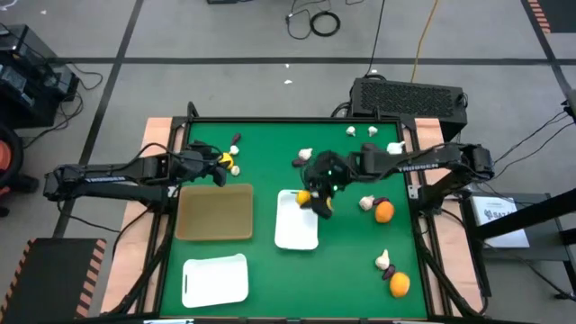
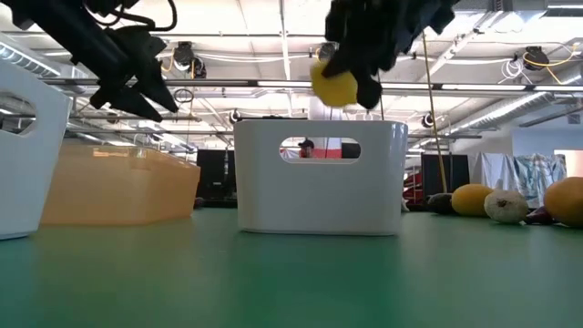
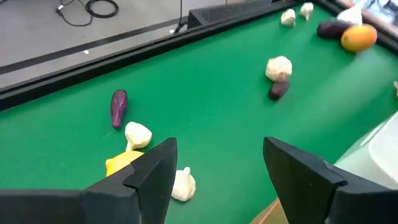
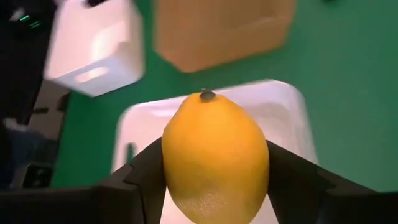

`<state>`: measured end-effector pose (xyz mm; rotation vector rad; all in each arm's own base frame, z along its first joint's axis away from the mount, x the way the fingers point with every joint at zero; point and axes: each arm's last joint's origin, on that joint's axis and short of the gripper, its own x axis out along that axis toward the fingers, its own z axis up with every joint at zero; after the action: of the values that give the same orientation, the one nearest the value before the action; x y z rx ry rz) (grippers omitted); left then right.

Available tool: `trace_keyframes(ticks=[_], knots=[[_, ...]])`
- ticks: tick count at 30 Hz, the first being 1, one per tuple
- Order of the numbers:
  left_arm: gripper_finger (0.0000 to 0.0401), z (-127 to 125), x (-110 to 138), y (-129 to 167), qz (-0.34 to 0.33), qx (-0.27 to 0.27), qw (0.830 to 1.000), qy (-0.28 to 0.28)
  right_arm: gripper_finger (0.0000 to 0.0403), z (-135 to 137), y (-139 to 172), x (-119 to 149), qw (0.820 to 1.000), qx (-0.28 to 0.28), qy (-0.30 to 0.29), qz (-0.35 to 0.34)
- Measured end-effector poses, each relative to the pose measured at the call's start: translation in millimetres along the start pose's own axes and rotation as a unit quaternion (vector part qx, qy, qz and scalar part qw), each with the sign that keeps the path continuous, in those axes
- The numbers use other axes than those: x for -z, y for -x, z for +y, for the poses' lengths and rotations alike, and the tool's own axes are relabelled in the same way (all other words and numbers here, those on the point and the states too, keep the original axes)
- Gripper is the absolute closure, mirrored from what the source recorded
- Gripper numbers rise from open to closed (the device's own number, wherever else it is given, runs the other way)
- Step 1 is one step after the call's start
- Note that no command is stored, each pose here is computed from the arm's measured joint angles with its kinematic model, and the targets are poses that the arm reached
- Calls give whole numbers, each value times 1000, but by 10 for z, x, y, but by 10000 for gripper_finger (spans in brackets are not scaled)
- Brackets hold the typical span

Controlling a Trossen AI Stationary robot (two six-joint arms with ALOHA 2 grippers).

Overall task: Sort produce into baskets
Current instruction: Put the yellow lemon into the top white bin

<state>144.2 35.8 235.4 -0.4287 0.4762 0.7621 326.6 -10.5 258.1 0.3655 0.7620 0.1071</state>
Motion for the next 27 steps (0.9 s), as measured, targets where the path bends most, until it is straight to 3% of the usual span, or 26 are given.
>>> trace_keyframes(ticks=[5, 10, 15, 21, 27], knots=[[155, -30, 29, -77, 19, -6, 999, -38, 181, 230, -58, 51, 999, 6, 46, -5], [155, -60, 59, -154, 38, -10, 997, -73, 170, 299, -78, 83, 999, 38, 29, -9], [155, -135, 29, -203, 34, 35, 995, -89, 165, 370, -122, 126, 999, 37, 12, -2], [155, -205, -30, -204, 16, 94, 991, -93, 165, 422, -159, 154, 995, 94, 5, -21], [155, -239, -39, -197, 23, 139, 986, -89, 164, 437, -237, 177, 995, 96, -27, -22]])
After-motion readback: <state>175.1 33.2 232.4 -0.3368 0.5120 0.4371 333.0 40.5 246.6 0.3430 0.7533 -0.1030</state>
